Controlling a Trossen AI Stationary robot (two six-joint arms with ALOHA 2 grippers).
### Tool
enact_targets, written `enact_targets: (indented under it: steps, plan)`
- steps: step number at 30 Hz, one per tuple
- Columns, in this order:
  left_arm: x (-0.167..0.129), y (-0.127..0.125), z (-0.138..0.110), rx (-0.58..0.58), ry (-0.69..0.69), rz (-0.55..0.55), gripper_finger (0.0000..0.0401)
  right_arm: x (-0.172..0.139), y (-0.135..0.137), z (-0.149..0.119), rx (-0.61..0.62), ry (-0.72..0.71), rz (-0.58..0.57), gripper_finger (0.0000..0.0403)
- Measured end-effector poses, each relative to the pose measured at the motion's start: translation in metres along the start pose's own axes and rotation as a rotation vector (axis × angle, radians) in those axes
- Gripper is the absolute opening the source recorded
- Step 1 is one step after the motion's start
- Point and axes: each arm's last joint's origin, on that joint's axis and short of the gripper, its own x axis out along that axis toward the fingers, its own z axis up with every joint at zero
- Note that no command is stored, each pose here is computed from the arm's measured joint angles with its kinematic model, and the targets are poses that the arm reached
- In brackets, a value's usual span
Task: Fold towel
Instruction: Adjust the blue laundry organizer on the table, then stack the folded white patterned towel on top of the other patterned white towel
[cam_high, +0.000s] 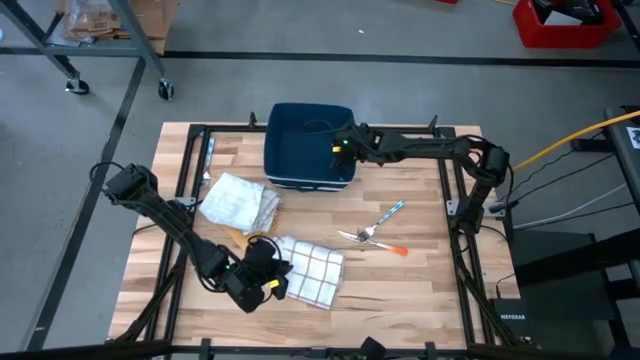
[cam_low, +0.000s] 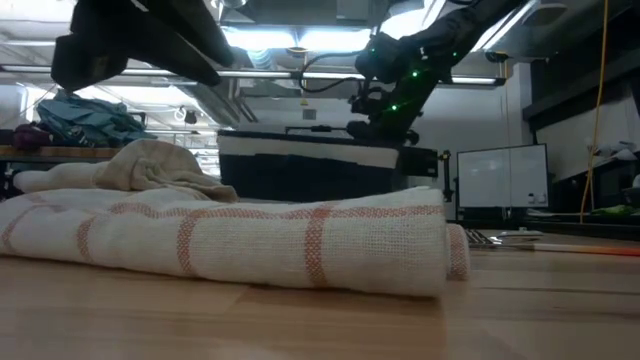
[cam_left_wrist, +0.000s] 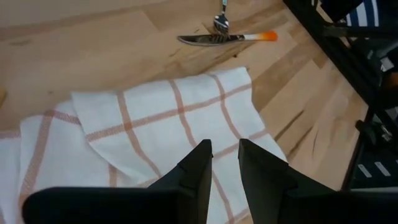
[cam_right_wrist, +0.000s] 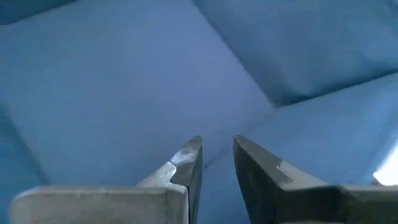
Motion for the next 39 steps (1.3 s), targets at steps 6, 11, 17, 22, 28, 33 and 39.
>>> enact_targets:
  steps: [6, 11, 17, 22, 28, 33, 39]
  plan:
    - [0.001, 0.000, 0.001, 0.036, -0.001, 0.002, 0.0072, -0.001, -0.009, -0.007, -0.077, 0.076, -0.196, 0.0094]
    - [0.000, 0.000, 0.000, 0.043, 0.000, 0.000, 0.0072, -0.003, -0.023, -0.024, -0.141, 0.255, -0.323, 0.0094]
    - [0.000, 0.000, 0.000, 0.059, 0.000, 0.000, 0.0072, -0.010, -0.037, -0.041, -0.157, 0.430, -0.462, 0.0094]
    - [0.000, 0.000, 0.000, 0.068, -0.001, 0.000, 0.0072, -0.017, -0.040, -0.036, -0.107, 0.405, -0.447, 0.0094]
    - [-0.001, 0.000, 0.003, 0.075, -0.044, 0.005, 0.0072, -0.042, -0.041, 0.000, -0.032, 0.243, -0.309, 0.0094]
    - [-0.014, -0.007, 0.020, 0.135, -0.143, -0.017, 0.0072, -0.076, -0.044, 0.040, -0.026, 0.082, -0.162, 0.0094]
    - [-0.049, -0.030, 0.053, 0.265, -0.200, -0.104, 0.0070, -0.107, -0.044, 0.072, 0.039, -0.025, 0.054, 0.0094]
